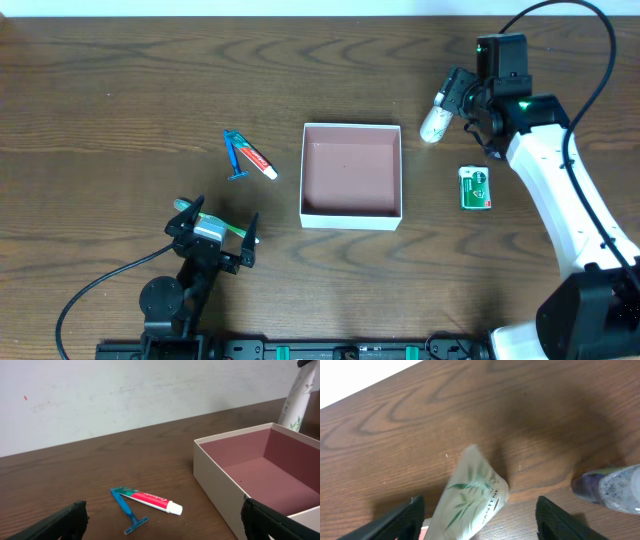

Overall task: Pack container
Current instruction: 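Reach the right gripper to the white Pantene tube and grasp it, then carry the Pantene tube over the box and stand it upright inside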

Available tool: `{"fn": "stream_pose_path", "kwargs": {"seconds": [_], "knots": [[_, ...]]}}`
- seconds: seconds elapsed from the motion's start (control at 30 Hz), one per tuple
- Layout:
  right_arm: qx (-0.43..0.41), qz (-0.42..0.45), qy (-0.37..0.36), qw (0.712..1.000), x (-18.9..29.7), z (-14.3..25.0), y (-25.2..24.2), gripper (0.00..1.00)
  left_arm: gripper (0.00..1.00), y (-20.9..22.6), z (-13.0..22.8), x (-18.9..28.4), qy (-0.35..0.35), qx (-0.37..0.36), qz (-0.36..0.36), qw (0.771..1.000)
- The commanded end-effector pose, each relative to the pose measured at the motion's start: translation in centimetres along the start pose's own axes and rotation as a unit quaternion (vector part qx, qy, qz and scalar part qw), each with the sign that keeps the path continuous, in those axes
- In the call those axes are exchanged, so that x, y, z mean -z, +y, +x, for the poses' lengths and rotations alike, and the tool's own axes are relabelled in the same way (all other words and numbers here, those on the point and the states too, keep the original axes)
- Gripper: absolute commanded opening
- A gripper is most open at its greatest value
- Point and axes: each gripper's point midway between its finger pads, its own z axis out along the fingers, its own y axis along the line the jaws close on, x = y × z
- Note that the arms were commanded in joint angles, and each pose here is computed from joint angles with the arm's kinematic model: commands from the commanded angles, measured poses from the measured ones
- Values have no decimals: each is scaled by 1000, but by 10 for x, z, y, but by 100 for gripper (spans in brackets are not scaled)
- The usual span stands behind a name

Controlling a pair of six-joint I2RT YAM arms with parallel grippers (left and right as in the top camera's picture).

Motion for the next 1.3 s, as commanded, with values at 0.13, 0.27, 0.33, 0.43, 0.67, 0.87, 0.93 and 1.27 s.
{"fn": "stream_pose_path", "kwargs": {"seconds": [0.13, 0.27, 0.33, 0.43, 0.67, 0.87, 0.93, 1.27], "knots": [[-3, 7, 1, 1000, -7, 0, 3, 57, 98, -2, 17, -1, 24, 2, 5, 1000], [-2, 7, 0, 1000, -7, 0, 4, 48, 98, -2, 17, -1, 24, 2, 5, 1000], [4, 6, 0, 1000, -7, -1, 4, 39, 98, -2, 17, -1, 24, 2, 5, 1000], [12, 5, -3, 1000, -4, -2, 4, 11, 98, -2, 17, -1, 24, 2, 5, 1000], [38, -5, -11, 999, 10, -5, 8, 1, 98, -2, 17, -1, 24, 2, 5, 1000], [98, -33, -76, 992, 72, -30, 27, 1, 98, -2, 17, -1, 24, 2, 5, 1000], [112, -50, -100, 987, 101, -39, 37, 1, 98, -2, 17, -1, 24, 2, 5, 1000], [181, -136, -139, 964, 185, -17, 103, 1, 98, -2, 17, -1, 24, 2, 5, 1000]]}}
